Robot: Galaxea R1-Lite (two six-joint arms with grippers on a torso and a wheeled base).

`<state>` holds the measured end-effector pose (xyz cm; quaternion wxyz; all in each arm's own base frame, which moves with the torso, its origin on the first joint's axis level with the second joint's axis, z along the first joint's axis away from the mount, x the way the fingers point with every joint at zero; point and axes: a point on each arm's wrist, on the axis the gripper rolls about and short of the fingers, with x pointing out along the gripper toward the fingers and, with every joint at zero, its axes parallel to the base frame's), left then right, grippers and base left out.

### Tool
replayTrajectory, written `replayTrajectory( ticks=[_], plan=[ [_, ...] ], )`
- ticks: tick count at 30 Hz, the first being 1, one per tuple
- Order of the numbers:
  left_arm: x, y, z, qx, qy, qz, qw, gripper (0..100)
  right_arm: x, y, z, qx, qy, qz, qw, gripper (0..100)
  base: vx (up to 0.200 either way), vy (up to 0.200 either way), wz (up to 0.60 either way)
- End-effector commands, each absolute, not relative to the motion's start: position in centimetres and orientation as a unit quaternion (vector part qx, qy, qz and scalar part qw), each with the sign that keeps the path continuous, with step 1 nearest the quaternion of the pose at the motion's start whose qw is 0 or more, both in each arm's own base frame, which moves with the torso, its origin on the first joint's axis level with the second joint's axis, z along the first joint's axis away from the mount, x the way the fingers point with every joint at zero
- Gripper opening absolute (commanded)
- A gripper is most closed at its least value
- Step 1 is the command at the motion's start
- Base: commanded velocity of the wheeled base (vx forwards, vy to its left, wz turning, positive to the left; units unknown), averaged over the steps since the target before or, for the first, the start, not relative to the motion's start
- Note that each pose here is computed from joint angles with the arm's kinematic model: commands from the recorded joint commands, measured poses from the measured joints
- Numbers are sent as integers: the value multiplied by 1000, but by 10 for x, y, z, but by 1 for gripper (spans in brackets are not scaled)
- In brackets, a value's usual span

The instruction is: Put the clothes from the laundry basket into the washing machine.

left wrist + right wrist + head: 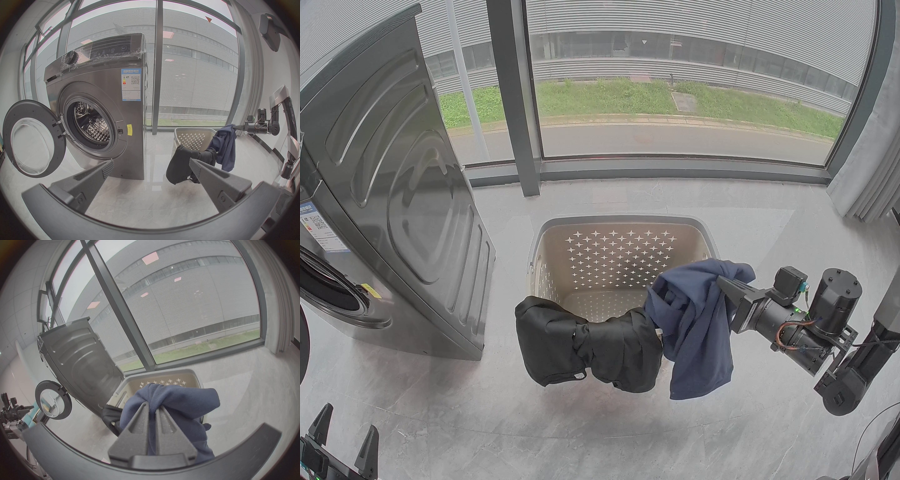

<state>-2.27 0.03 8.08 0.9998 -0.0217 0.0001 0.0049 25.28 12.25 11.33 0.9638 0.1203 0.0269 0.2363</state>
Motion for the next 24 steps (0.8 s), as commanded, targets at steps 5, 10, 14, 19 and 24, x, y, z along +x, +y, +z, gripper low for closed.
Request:
replayTrajectory(
  ticks=[5, 10, 14, 19, 24],
  plan=[
    [-22, 0, 76, -21, 4, 5, 1000, 100, 235, 130, 156, 129, -49, 274, 952, 0, 0, 0, 0],
    [-22, 0, 76, -21, 4, 5, 1000, 100, 220, 138, 182, 120, -67, 300, 944, 0, 0, 0, 0],
    [-22, 0, 76, -20, 4, 5, 1000, 100, 209, 136, 196, 122, -72, 308, 941, 0, 0, 0, 0],
    [-22, 0, 76, -19, 4, 5, 1000, 100, 204, 133, 206, 125, -80, 307, 940, 0, -200, 0, 0],
    [-22, 0, 76, -20, 4, 5, 1000, 100, 205, 133, 200, 124, -70, 305, 942, 0, -200, 0, 0]
  ],
)
